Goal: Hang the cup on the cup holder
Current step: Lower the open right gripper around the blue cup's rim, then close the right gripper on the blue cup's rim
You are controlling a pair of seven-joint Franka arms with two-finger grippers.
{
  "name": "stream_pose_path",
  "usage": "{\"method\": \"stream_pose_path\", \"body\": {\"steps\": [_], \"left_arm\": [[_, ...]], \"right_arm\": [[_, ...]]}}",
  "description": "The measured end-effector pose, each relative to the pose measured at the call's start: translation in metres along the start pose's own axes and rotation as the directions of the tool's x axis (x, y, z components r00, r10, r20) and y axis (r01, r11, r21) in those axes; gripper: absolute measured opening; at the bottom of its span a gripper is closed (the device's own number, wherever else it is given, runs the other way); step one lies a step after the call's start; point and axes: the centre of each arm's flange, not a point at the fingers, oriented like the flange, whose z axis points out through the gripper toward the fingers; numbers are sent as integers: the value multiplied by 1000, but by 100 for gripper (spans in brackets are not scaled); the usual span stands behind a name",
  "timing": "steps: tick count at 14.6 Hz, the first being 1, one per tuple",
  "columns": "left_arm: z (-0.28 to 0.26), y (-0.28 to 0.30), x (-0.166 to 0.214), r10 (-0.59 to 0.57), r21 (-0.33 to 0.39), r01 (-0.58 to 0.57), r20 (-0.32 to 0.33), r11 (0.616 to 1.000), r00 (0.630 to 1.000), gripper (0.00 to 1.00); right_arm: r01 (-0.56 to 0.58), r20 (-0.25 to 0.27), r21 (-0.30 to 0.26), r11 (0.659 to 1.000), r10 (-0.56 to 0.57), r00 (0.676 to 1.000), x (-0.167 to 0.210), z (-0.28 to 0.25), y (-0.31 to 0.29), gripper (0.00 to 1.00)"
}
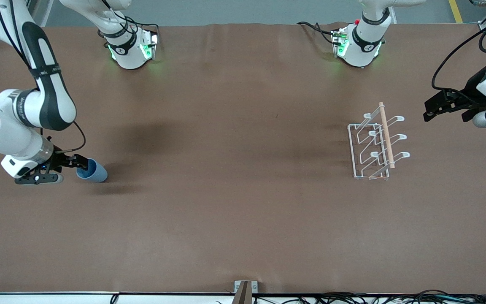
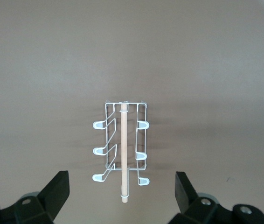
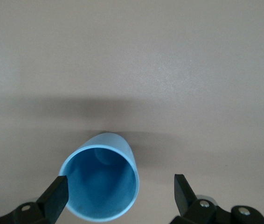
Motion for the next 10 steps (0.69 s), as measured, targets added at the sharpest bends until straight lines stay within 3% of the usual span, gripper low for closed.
{"method": "stream_pose_path", "body": {"steps": [7,9,10], "left_arm": [[5,0,3,1,0,-1,9,1000,1000,100],[5,1,3,2,0,-2,8,1000,1000,100],[5,1,3,2,0,-2,8,1000,1000,100]], "right_arm": [[-6,-15,-9,1000,6,1000,1,36,12,100],[-5,-7,-9,1000,5,1000,1,47,11,98],[-5,-2,-8,1000,5,1000,0,50,11,91]]}}
